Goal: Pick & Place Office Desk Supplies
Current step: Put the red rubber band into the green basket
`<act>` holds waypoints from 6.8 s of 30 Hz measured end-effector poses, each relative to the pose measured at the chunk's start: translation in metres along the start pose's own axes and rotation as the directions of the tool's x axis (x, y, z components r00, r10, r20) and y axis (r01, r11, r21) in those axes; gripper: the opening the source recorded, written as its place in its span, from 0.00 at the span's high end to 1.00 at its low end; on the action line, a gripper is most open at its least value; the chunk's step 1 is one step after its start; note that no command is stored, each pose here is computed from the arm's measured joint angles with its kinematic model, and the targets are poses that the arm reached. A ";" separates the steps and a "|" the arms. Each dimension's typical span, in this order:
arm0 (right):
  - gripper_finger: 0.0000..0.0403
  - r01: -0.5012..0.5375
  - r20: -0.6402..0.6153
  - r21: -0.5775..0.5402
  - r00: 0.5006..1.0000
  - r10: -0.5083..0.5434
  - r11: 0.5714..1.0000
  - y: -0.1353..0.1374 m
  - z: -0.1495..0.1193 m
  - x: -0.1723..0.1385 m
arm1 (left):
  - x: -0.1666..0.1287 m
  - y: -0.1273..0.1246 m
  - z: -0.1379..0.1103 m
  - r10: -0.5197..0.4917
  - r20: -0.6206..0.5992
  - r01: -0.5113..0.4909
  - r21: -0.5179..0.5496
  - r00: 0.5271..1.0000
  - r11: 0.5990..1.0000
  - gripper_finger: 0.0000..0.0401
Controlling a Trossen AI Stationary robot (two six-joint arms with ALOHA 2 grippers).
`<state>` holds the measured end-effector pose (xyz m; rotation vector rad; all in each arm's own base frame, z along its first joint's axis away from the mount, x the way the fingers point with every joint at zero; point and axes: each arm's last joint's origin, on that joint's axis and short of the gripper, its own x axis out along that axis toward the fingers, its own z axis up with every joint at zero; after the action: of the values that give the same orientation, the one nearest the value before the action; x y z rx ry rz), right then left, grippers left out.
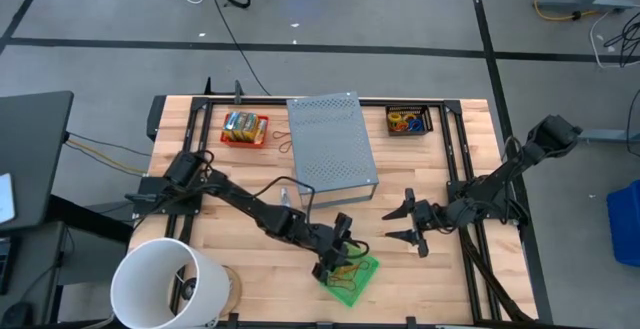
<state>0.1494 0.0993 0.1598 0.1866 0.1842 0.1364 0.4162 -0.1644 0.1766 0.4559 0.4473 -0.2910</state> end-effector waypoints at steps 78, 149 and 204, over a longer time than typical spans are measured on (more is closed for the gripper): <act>0.44 0.001 -0.014 -0.030 1.000 -0.001 1.000 0.000 -0.003 0.002 | -0.174 0.075 -0.225 0.675 -0.312 -0.710 -0.540 0.668 0.452 0.58; 0.44 0.000 -0.011 -0.026 1.000 0.000 1.000 0.000 -0.003 0.002 | -0.140 0.125 -0.209 0.294 -0.630 -0.637 -0.425 0.718 0.643 1.00; 0.44 -0.001 -0.008 -0.026 1.000 0.000 1.000 0.001 -0.003 0.002 | -0.151 0.159 -0.242 0.218 -0.592 -0.534 -0.432 0.776 0.727 0.99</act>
<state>0.1512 0.1007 0.1568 0.1598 0.1905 0.1400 0.2602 0.1147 0.1102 -0.0051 0.9095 0.4069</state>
